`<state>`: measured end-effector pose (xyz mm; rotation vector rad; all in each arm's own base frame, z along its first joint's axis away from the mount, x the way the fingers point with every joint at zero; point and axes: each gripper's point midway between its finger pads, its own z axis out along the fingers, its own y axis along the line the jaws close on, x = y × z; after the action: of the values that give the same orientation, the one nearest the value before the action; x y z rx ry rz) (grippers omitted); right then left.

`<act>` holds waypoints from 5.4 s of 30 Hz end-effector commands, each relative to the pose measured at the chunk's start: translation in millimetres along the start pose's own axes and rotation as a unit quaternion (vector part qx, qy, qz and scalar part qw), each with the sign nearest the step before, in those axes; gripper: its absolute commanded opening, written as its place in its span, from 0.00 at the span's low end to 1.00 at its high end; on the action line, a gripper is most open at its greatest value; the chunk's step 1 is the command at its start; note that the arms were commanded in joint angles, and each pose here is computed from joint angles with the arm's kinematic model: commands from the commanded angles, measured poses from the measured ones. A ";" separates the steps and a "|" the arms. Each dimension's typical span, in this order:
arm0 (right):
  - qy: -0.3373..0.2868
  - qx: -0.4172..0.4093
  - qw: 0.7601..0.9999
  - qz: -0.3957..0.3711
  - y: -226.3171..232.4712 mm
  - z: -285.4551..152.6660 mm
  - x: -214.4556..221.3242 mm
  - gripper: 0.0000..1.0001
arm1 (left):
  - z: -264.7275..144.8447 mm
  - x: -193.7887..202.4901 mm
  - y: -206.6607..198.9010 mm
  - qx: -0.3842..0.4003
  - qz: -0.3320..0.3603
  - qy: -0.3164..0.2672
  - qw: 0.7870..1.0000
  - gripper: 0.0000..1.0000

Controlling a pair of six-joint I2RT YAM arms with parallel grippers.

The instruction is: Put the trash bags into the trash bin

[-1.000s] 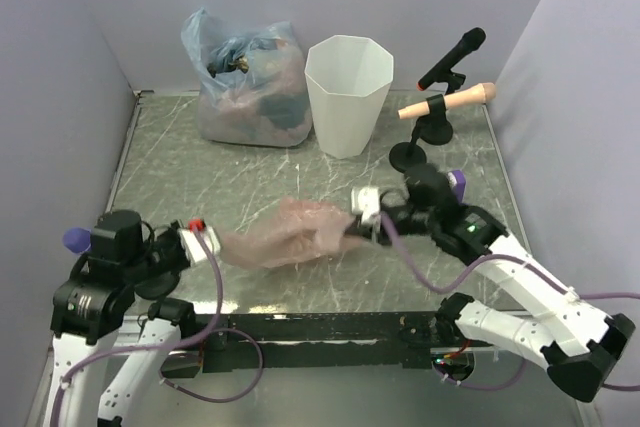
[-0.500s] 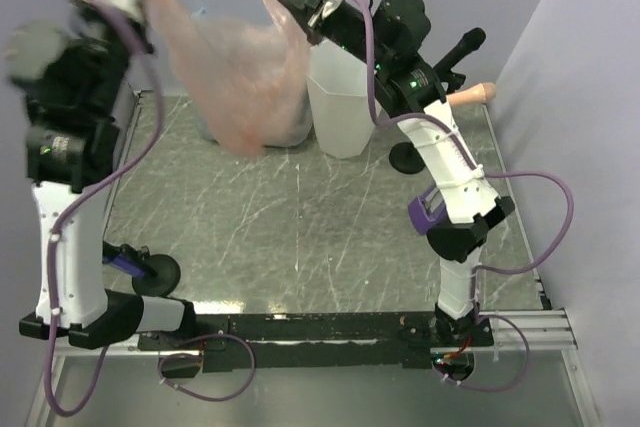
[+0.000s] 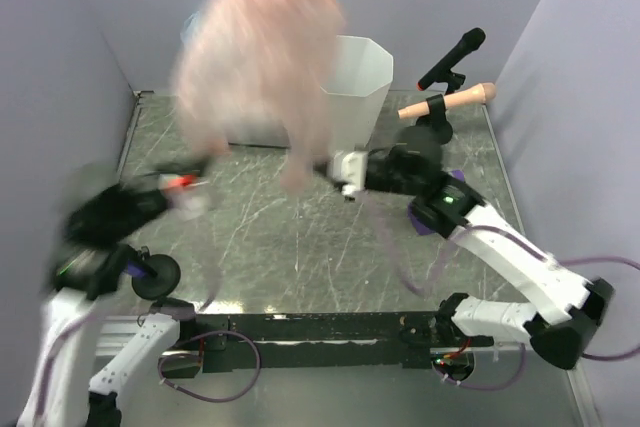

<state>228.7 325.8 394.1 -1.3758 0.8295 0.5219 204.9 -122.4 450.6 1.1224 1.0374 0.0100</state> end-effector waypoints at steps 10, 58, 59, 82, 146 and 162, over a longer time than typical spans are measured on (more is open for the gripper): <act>0.086 -0.083 0.954 0.273 73.7 -59.8 38.2 0.00 | -29.8 76.7 -143.5 0.173 -0.256 0.139 0.941 0.01; 0.024 0.168 0.978 0.123 -63.3 -22.8 -16.2 0.00 | 6.6 39.2 0.8 -0.090 -0.280 0.084 0.952 0.01; 0.008 0.200 0.975 0.101 -91.6 -20.4 -27.6 0.00 | 11.0 40.5 24.8 -0.132 -0.274 0.086 0.949 0.01; -0.126 0.166 0.968 -0.141 -75.4 1.1 -134.3 0.00 | -1.8 -138.8 100.4 -0.063 0.053 -0.160 0.984 0.01; 0.114 -0.171 0.975 0.079 140.6 -74.8 33.8 0.00 | -35.0 29.9 -164.4 0.240 -0.320 0.079 0.913 0.01; 0.137 -0.070 0.983 0.098 63.2 -64.4 -6.8 0.24 | -1.9 -1.8 -81.5 0.082 -0.332 -0.003 0.940 0.01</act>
<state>148.1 272.8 316.2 -1.6356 1.1613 0.6065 150.7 -163.9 343.7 0.9844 1.5118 -0.6766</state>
